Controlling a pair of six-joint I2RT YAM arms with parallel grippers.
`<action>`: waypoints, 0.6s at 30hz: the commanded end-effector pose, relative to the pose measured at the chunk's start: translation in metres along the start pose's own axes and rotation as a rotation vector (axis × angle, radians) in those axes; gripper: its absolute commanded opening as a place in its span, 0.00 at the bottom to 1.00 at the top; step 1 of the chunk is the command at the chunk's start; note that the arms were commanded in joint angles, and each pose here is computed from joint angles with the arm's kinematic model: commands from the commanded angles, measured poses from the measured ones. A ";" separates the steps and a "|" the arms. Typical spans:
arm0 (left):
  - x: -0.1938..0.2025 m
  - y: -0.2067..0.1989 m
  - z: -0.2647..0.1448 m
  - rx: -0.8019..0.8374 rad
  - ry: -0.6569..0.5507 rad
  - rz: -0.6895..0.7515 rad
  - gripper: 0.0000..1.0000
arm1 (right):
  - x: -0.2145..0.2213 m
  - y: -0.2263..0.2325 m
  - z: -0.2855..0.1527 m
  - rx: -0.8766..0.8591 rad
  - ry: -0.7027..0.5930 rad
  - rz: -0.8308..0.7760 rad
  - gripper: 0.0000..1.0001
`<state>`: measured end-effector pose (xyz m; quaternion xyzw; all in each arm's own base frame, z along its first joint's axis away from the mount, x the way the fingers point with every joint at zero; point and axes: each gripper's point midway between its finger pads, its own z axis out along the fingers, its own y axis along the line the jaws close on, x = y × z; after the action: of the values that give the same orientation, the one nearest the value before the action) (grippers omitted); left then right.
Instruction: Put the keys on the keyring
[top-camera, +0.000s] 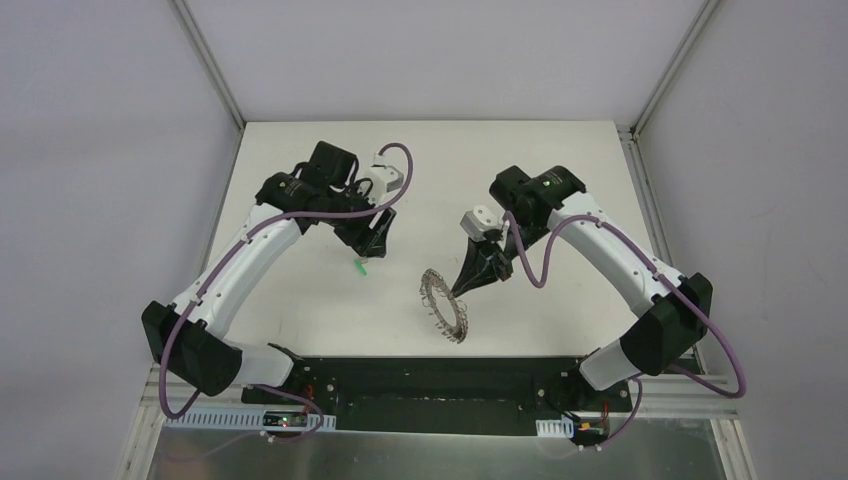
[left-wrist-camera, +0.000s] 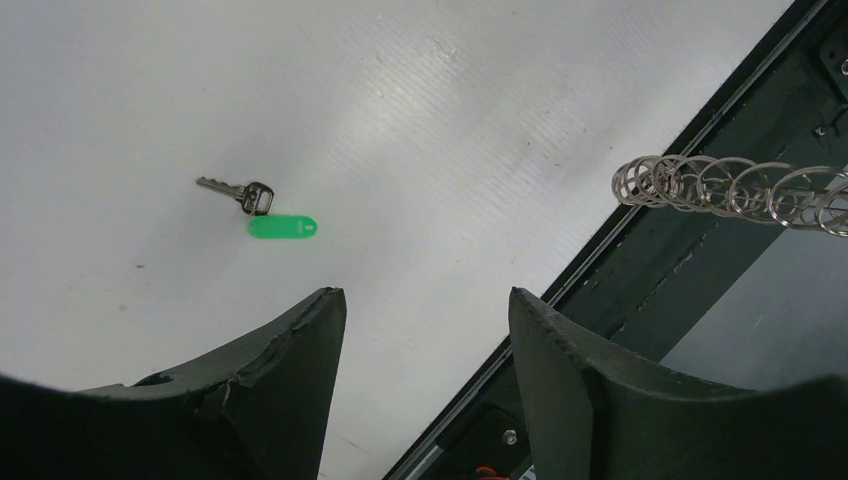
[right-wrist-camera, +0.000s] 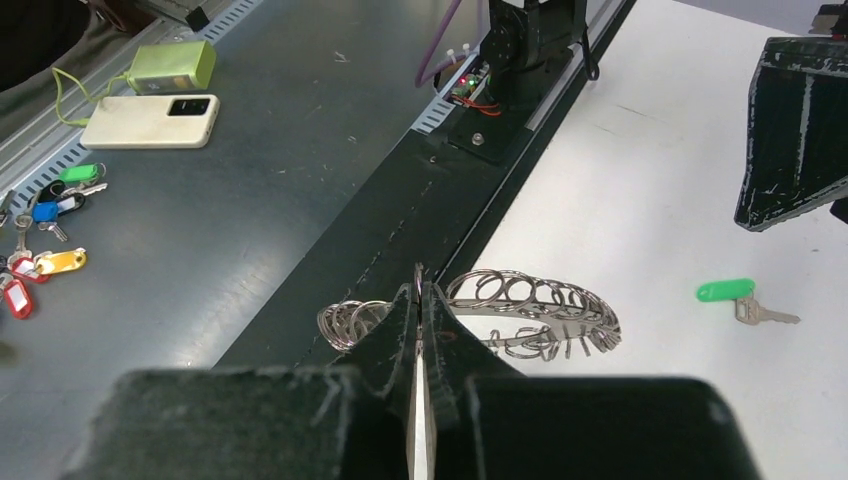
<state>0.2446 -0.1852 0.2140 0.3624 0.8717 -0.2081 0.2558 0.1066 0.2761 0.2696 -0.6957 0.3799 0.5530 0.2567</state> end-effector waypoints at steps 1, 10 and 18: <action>0.003 -0.004 -0.009 -0.004 -0.021 0.045 0.62 | -0.028 0.003 0.003 -0.015 -0.098 -0.031 0.00; 0.020 0.028 0.003 -0.161 0.092 -0.024 0.66 | -0.019 -0.011 -0.002 0.020 -0.058 0.015 0.00; 0.061 0.061 0.034 -0.249 0.307 -0.224 0.65 | -0.002 -0.019 -0.011 0.111 -0.017 0.067 0.00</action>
<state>0.2650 -0.1552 0.1671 0.3084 0.9236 -0.1118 0.1985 0.1259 0.2819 0.2615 -0.6675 0.4319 0.5535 0.2481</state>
